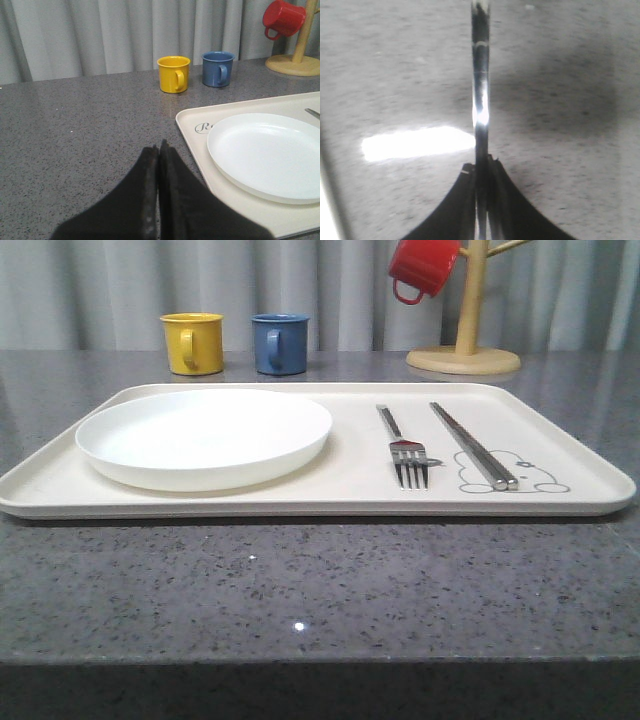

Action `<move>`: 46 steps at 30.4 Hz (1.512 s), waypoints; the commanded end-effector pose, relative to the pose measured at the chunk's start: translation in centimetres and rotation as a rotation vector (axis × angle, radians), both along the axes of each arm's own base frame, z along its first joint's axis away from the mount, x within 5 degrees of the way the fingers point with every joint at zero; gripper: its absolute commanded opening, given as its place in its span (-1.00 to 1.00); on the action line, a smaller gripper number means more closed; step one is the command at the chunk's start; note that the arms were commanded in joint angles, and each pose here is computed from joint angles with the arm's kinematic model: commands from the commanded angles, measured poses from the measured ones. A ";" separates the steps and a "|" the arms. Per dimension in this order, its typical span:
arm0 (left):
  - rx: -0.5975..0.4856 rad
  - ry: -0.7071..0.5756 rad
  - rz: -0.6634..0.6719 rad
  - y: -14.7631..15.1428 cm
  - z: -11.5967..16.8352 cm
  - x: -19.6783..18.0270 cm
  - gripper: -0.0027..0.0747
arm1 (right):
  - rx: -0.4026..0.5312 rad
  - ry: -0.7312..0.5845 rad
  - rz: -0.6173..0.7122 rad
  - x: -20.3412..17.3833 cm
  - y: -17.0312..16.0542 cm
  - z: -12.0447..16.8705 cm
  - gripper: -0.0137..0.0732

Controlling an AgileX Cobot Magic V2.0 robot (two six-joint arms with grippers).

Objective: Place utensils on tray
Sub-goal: 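Grasp the silver spoon with the right gripper, then lower the spoon onto the tray beside the chopsticks and release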

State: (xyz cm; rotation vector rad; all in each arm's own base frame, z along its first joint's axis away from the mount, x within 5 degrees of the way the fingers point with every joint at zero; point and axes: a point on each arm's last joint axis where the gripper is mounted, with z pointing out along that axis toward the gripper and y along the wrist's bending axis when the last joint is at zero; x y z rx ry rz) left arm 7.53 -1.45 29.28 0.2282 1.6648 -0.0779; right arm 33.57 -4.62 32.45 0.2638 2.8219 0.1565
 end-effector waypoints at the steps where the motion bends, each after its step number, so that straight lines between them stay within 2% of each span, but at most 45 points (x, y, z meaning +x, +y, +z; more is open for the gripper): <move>1: -0.039 -0.099 0.008 0.1 1.6 0.0 -0.98 | 0.031 0.003 0.085 -1.7 3.1 2.5 -0.72; 8: -0.039 -0.099 0.008 0.1 1.6 0.0 -0.98 | 0.056 -0.005 0.213 -1.0 10.0 1.8 -0.72; 13: -0.039 -0.099 0.008 0.1 1.6 0.0 -0.98 | 0.103 -0.002 0.251 0.1 13.0 0.2 -0.72; 22: -0.039 -0.099 0.008 0.1 1.6 0.0 -0.98 | 0.130 0.019 0.168 2.2 13.5 -2.4 -0.72; 26: -0.039 -0.099 0.008 0.1 1.6 0.0 -0.98 | 0.130 0.006 0.156 2.5 13.5 -2.6 -0.72; 31: -0.039 -0.099 0.008 0.1 1.6 0.0 -0.98 | 0.080 0.008 0.121 2.5 13.0 -2.7 -0.72; 43: -0.039 -0.099 0.008 0.1 1.6 0.0 -0.98 | 0.079 0.061 0.105 3.0 13.1 -4.1 -0.72; 46: -0.039 -0.099 0.008 0.1 1.6 0.0 -0.98 | 0.080 0.057 0.104 3.0 13.1 -4.1 -0.64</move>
